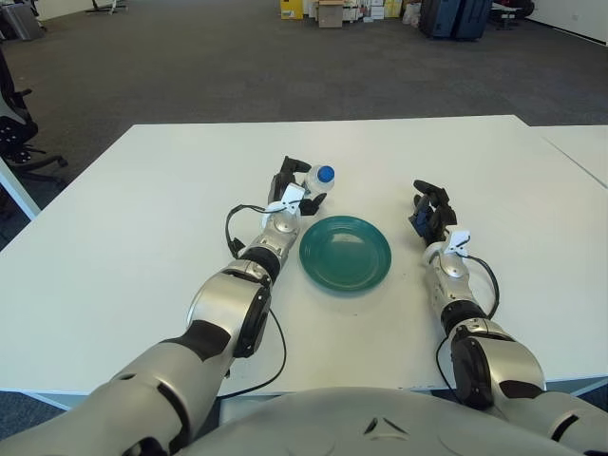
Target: Put the bottle into the plate.
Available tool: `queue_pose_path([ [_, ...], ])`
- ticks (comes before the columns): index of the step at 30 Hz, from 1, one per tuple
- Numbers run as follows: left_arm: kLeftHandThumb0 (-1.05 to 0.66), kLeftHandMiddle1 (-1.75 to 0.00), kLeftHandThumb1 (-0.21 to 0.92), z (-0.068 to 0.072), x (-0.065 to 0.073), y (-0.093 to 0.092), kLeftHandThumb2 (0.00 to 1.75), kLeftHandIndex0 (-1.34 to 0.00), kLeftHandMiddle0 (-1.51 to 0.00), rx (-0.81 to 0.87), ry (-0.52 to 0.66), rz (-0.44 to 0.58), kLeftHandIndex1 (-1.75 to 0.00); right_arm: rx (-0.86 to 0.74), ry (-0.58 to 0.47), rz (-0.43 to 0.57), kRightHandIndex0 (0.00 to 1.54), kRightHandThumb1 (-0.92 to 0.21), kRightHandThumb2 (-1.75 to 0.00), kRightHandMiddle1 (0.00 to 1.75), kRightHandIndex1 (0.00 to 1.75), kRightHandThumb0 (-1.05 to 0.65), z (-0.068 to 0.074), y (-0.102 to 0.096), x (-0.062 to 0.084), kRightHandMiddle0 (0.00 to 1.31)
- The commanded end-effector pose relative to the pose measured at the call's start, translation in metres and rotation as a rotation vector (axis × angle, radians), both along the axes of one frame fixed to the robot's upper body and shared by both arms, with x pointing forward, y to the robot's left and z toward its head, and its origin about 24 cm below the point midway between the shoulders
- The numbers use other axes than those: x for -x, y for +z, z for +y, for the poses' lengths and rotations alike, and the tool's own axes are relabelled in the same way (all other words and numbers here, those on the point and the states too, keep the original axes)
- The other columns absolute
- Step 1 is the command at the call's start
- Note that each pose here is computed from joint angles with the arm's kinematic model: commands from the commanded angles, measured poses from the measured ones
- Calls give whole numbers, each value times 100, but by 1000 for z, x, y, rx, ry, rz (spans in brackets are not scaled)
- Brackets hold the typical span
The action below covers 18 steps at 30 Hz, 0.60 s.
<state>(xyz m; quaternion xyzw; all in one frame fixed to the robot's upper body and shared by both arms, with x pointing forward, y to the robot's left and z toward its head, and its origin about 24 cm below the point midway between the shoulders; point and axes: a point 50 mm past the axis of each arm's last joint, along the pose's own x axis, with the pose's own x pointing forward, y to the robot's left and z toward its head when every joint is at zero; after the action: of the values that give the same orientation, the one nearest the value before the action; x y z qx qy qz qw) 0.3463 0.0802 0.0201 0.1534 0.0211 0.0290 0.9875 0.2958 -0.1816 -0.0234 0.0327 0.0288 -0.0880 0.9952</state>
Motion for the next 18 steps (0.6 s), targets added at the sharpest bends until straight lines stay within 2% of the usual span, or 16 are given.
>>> queue_pose_path([
  [1,-14,-175,49,7,-9,24,101,-86,-117,3,2,-147,-175,-29,0,28,28,-92,-102,93,1,-96,4,-2,-2,16],
  [8,-17,-175,51,12,-6,40,98,-87,-119,-11,-28,-324,-175,-31,6,36,29,-92,-102,93,1,-97,6,-3,-3,17],
  [18,-17,-175,51,21,6,48,97,-88,-120,-80,-114,-462,-175,-30,13,48,25,-92,-102,89,0,-98,7,-3,-6,7],
])
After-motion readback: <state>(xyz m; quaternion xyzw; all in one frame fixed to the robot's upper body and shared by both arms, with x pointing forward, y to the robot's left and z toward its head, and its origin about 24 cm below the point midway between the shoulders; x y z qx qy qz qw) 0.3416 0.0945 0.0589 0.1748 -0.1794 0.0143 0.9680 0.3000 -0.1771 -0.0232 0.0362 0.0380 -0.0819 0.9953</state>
